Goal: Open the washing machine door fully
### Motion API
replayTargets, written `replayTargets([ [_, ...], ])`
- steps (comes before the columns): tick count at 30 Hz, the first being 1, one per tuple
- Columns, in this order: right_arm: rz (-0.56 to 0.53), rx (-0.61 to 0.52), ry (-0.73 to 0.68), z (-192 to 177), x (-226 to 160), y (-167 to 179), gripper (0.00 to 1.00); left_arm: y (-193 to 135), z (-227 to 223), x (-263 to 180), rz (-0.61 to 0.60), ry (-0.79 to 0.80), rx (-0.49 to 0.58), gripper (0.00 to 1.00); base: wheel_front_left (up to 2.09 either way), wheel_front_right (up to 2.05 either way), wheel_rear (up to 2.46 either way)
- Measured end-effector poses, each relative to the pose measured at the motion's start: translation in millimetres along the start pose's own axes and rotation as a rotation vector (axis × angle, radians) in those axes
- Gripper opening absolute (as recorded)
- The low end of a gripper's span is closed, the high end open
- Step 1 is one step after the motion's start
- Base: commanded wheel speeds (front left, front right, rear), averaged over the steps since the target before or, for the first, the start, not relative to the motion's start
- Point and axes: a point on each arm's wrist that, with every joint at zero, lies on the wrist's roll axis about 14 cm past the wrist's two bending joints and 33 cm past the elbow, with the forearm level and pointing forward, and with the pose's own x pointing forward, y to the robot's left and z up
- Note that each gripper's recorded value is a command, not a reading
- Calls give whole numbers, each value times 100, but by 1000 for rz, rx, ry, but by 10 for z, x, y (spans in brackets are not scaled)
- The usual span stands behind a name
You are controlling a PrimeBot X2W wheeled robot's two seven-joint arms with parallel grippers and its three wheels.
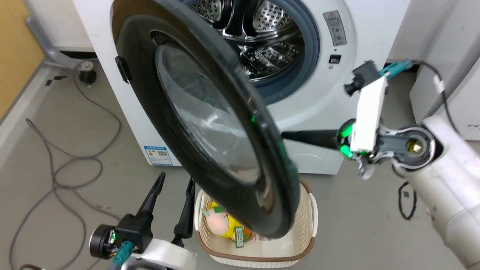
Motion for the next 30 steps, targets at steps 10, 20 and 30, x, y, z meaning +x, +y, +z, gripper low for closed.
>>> replayTargets([
  [10, 72, 8, -70, -68, 119, 199, 2, 35, -48, -84, 15, 19, 2, 100, 0, 0, 0],
  [20, 103, 249, -600, 326, -255, -139, 100, 52, -94, -62, 27, 31, -2, 100, 0, 0, 0],
  [30, -50, 469, -1086, 36, -1035, -872, 100, -17, -177, 0, 12, 52, -11, 100, 0, 0, 0],
])
